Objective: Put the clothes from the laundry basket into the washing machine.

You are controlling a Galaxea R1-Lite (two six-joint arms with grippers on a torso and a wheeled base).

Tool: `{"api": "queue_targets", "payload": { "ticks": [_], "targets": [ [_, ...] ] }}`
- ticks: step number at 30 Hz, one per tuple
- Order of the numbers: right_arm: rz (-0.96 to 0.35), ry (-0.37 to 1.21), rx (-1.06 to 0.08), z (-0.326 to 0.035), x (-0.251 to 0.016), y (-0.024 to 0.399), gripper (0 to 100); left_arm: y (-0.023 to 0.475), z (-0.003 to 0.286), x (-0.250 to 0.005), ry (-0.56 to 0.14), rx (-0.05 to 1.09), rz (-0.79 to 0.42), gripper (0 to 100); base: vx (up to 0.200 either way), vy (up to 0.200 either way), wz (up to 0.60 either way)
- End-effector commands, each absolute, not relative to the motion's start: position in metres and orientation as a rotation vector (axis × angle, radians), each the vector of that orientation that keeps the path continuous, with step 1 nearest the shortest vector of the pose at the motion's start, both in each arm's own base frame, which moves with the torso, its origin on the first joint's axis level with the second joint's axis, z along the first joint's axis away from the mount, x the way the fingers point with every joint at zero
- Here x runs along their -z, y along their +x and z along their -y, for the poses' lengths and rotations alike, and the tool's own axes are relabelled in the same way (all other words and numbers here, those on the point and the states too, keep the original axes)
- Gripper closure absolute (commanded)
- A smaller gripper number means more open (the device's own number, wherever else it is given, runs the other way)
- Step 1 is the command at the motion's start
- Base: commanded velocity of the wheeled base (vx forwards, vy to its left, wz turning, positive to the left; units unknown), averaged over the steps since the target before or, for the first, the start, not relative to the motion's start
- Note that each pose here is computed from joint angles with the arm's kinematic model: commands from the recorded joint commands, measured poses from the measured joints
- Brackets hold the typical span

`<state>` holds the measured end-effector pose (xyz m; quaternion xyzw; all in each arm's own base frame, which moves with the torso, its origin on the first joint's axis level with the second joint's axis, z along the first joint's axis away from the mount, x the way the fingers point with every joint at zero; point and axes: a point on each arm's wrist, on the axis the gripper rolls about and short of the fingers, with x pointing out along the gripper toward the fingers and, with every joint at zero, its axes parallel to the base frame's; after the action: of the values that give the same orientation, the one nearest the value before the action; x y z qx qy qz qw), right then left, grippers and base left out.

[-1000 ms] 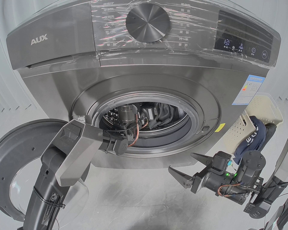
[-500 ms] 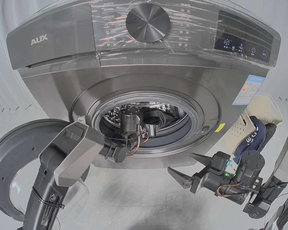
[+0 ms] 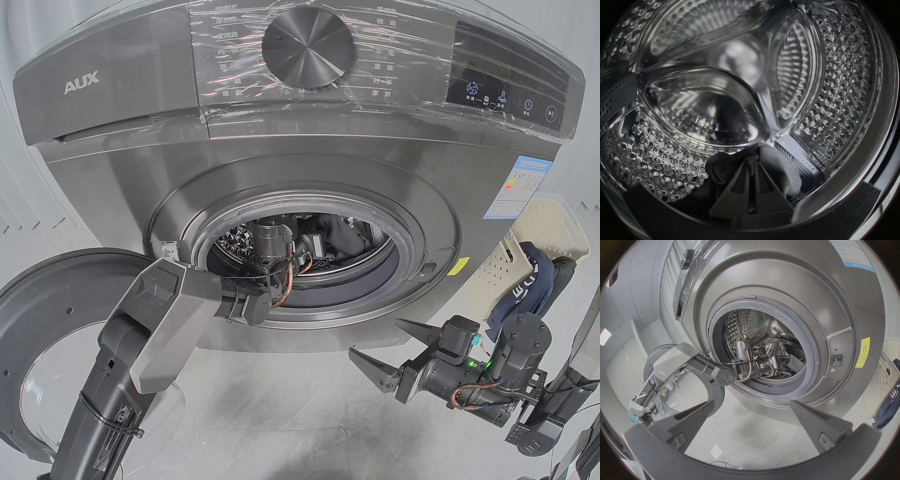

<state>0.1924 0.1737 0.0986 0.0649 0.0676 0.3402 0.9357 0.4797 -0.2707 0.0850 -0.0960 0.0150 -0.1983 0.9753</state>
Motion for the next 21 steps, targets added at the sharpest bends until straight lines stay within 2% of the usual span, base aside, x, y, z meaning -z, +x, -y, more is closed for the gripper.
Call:
{"api": "queue_targets", "payload": {
  "ticks": [1,12,13,17,18,21],
  "targets": [
    [-0.137,0.133,-0.697,-0.174,-0.099,0.193,0,0.487,0.270,-0.069,-0.217,0.383,-0.016,100,0.000,0.000,0.00],
    [-0.148,0.131,-0.695,-0.176,-0.095,0.194,0,0.490,0.263,-0.078,-0.235,0.359,0.005,100,0.000,0.000,0.00],
    [-0.148,0.131,-0.695,-0.176,-0.095,0.194,0,0.488,0.265,-0.081,-0.238,0.365,0.009,0,0.000,0.000,0.00],
    [-0.144,0.131,-0.691,-0.175,-0.096,0.195,0,0.483,0.270,-0.093,-0.248,0.362,0.029,0,0.000,0.000,0.00],
    [-0.147,0.130,-0.691,-0.175,-0.095,0.195,0,0.477,0.273,-0.104,-0.241,0.343,0.029,0,0.000,0.000,0.00],
    [-0.149,0.130,-0.694,-0.175,-0.095,0.194,0,0.453,0.273,-0.111,-0.188,0.358,-0.031,0,0.000,0.000,0.00]
  ]
}}
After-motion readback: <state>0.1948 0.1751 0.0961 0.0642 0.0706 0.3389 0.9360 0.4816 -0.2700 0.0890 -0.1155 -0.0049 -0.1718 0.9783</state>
